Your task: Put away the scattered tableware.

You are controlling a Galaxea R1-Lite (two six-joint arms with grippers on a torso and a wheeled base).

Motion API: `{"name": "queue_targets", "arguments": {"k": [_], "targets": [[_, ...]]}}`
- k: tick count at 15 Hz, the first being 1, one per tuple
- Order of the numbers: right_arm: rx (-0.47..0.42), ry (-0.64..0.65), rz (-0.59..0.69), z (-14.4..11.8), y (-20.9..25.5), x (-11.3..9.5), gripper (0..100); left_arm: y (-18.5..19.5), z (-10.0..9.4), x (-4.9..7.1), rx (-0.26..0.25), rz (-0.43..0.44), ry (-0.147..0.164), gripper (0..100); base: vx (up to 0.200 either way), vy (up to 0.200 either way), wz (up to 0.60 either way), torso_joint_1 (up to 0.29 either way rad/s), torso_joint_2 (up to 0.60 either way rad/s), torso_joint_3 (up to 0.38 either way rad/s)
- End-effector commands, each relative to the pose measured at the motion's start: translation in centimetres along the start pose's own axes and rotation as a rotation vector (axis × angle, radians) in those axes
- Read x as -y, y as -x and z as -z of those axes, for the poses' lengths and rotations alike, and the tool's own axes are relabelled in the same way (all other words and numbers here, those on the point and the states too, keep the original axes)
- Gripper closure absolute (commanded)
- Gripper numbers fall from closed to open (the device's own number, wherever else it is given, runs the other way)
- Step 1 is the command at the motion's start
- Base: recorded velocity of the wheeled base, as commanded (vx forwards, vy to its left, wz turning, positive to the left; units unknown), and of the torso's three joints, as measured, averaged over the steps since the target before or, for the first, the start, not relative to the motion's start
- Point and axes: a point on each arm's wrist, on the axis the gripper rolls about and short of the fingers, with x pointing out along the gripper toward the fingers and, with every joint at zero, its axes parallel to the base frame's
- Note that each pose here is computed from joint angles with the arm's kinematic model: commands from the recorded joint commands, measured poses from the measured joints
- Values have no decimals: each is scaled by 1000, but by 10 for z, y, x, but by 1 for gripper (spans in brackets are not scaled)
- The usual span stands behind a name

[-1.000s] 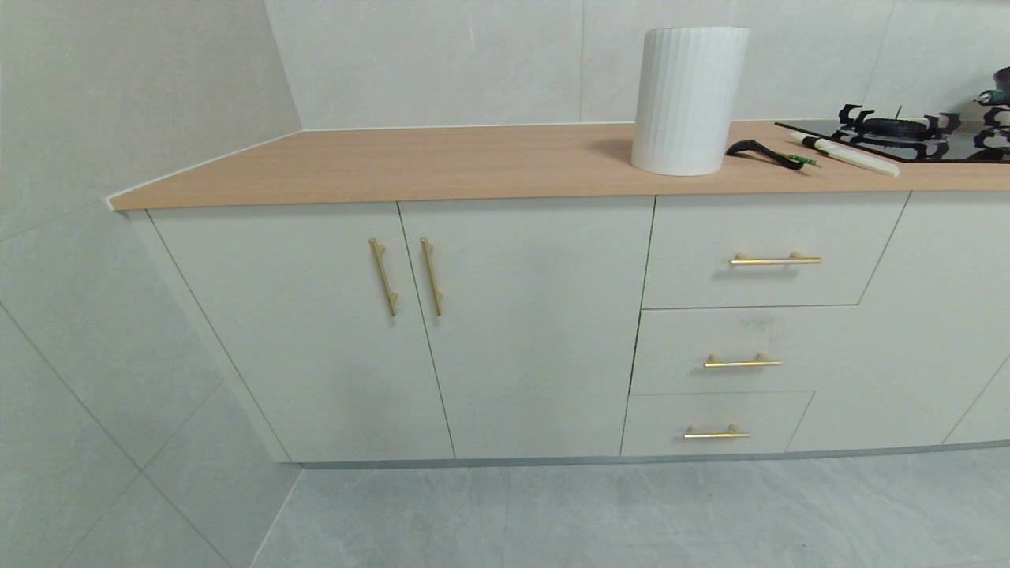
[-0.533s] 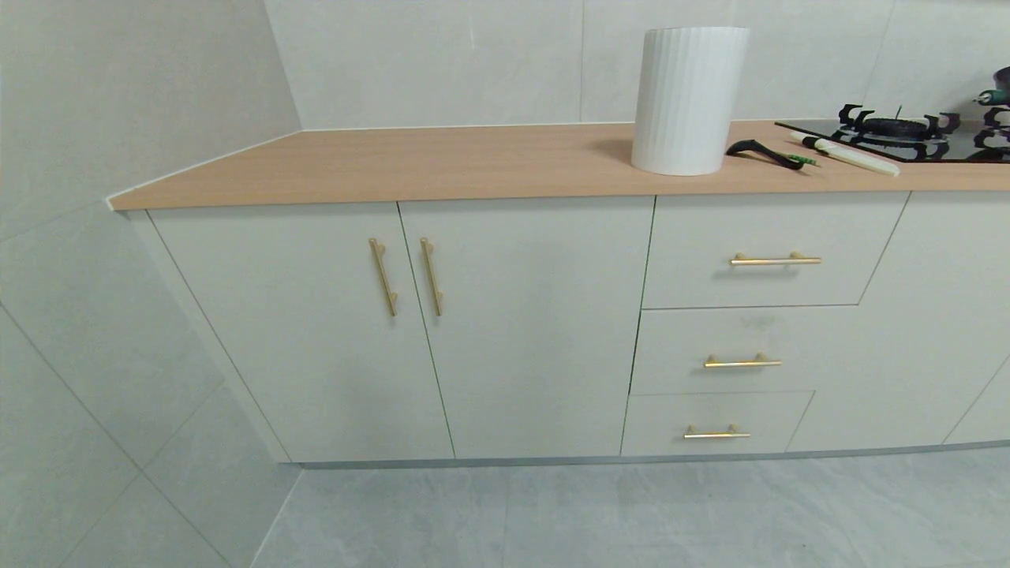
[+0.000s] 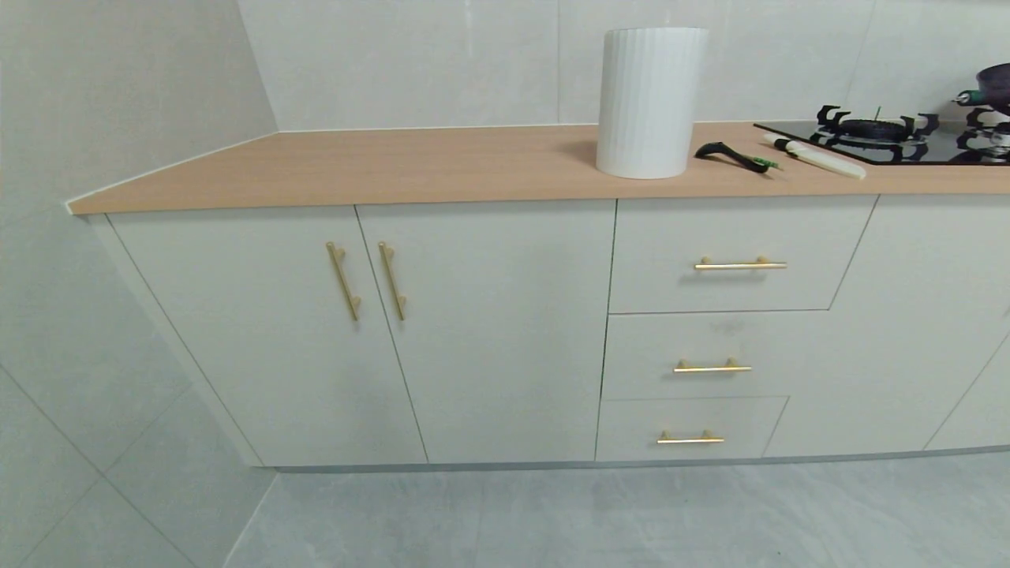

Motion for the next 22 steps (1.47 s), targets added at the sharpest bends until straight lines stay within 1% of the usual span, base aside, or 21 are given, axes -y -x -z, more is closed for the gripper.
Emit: {"name": "queue_targets", "arguments": {"k": [1,7,17,22], "targets": [[-3,0,0,0,0,0,0,0,0,0,-1,0,4,0,0,0,0,0,0,0],[-3,0,0,0,0,0,0,0,0,0,-1,0,4,0,0,0,0,0,0,0],[-3,0,0,0,0,0,0,0,0,0,-1,0,2,0,200,0,0,1,0,2],[-3,0,0,0,0,0,0,0,0,0,-1,0,2,0,0,0,0,0,0,0]]}}
